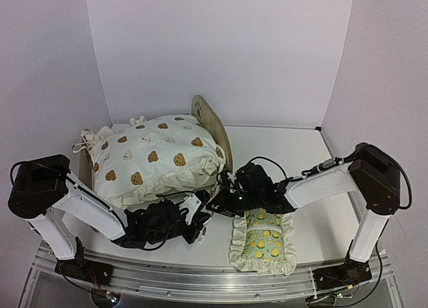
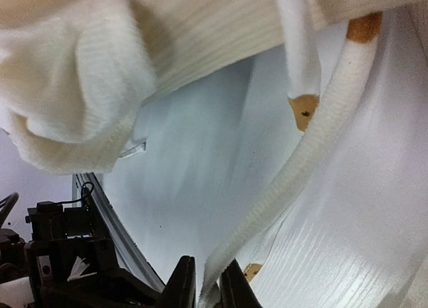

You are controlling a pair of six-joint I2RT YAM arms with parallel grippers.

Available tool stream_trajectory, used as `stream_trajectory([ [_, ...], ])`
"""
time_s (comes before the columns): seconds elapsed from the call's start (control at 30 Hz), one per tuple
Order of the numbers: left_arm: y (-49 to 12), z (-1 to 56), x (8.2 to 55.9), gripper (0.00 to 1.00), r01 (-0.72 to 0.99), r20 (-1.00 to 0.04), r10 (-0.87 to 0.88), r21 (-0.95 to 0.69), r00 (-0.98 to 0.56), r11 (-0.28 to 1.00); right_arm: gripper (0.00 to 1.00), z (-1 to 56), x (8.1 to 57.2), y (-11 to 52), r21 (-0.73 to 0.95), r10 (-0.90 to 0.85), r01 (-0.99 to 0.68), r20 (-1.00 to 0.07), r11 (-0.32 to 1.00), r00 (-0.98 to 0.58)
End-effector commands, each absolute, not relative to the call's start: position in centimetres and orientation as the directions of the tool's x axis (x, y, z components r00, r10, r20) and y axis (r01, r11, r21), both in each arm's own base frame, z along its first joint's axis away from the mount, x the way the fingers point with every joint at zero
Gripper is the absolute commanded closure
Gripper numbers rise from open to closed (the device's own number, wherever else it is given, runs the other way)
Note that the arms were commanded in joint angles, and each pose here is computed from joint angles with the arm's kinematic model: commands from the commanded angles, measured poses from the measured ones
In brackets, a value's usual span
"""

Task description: Set up the pet bed

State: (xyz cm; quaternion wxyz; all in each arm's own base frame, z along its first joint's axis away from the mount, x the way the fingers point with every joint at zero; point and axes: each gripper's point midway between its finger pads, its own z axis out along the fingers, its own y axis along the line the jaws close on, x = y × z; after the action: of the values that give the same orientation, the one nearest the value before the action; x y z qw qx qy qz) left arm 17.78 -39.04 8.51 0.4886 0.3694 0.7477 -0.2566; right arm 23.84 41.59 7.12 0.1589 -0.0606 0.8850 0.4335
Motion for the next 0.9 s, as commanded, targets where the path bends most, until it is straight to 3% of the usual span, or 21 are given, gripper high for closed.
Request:
stream_trajectory([
  [0.0,-39.6,10.5,17.7,1.00,0.811,-0.935,0.274,-0.024,-0.224,0.584,0.85,9.9,24.7,41.4,0.753,0.063,-0.286,-0.397,0.592,-0.916],
  [0.13,-39.3,10.5,17.9,1.00,0.803,-0.934,0.278,-0.017,-0.225,0.595,0.58,9.7,24.6,40.8,0.743,0.054,-0.296,-0.407,0.600,-0.912],
  [0.3,-38.7,10.6,18.4,1.00,0.782,-0.928,0.293,0.004,-0.229,0.623,0.46,11.2,23.9,39.1,0.666,-0.016,-0.443,-0.543,0.600,-0.840],
  [0.43,-38.5,10.7,18.6,1.00,0.774,-0.927,0.296,0.011,-0.229,0.633,0.44,11.4,23.5,37.8,0.600,-0.068,-0.511,-0.606,0.616,-0.793],
  [0.7,-37.7,11.9,19.3,1.00,0.749,-0.930,0.290,0.025,-0.226,0.662,0.52,7.9,23.6,37.0,0.496,-0.171,-0.560,-0.628,0.664,-0.759],
  [0.87,-37.3,11.0,19.9,1.00,0.740,-0.919,0.314,0.036,-0.240,0.671,0.51,7.1,25.2,38.0,0.472,-0.158,-0.554,-0.646,0.686,-0.746],
])
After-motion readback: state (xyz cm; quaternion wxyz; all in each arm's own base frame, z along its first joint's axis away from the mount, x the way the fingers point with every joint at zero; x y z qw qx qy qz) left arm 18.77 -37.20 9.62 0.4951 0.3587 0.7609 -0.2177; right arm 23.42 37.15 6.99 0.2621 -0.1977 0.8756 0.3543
